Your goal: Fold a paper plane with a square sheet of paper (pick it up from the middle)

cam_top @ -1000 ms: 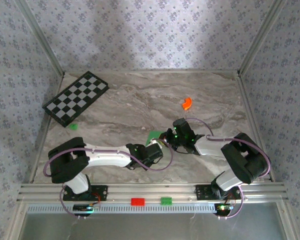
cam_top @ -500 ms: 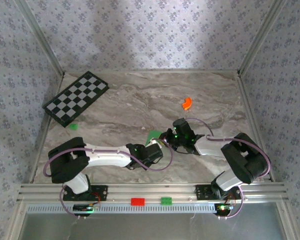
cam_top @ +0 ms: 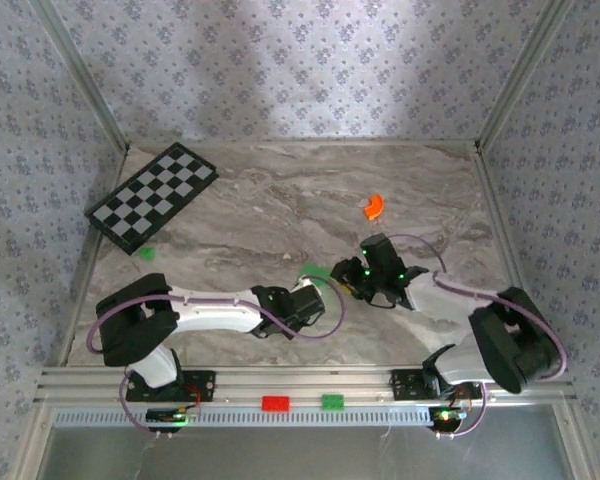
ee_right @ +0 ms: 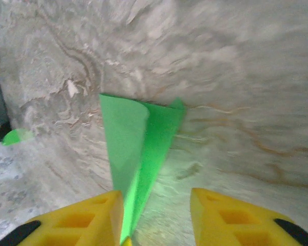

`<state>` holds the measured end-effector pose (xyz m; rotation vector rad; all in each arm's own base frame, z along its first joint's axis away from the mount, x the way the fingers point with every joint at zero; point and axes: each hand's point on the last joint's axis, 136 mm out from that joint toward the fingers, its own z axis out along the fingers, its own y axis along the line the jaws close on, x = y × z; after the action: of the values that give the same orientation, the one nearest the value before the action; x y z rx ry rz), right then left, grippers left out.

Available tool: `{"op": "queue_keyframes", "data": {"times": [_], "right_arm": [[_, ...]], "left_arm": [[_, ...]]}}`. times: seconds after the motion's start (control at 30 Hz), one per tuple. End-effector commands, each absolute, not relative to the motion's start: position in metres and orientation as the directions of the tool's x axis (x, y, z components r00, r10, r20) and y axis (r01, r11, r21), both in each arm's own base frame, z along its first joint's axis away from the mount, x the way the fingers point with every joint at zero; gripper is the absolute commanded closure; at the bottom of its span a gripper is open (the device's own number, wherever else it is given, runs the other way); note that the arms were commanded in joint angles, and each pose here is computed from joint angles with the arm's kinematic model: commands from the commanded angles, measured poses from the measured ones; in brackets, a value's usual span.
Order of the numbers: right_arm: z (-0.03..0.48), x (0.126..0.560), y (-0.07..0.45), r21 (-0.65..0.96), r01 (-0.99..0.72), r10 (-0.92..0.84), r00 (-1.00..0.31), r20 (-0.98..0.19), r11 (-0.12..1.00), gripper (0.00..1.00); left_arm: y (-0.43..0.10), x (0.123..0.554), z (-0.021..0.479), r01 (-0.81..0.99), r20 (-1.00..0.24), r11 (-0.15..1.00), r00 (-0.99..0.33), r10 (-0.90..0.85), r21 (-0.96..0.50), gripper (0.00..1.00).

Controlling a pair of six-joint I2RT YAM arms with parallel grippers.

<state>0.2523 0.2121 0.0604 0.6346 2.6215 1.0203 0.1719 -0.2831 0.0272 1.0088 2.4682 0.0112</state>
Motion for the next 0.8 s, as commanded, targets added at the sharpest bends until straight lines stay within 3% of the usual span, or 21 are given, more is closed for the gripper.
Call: {"op": "queue_keyframes", "data": {"times": [0.0, 0.3, 0.6, 0.77], "right_arm": [[0.051, 0.233, 0.176, 0.570, 0.335, 0.471, -0.876, -0.106, 0.750, 0.56], [0.058, 0.223, 0.148, 0.601, 0.356, 0.539, -0.828, -0.151, 0.716, 0.52], [0.045, 0.211, 0.151, 0.621, 0.373, 0.545, -0.832, -0.105, 0.690, 0.51], [0.044, 0.211, 0.152, 0.625, 0.373, 0.546, -0.832, -0.103, 0.686, 0.51]], "left_arm": [[-0.290, 0.171, 0.030, 0.671, -0.394, 0.733, -0.647, 0.653, 0.115, 0.98], [-0.302, 0.167, 0.029, 0.681, -0.318, 0.727, -0.710, 0.628, -0.087, 0.90], [-0.305, 0.169, 0.029, 0.679, -0.294, 0.723, -0.721, 0.627, -0.124, 0.84], [-0.309, 0.171, 0.032, 0.679, -0.304, 0.721, -0.721, 0.623, -0.134, 0.86]]}}
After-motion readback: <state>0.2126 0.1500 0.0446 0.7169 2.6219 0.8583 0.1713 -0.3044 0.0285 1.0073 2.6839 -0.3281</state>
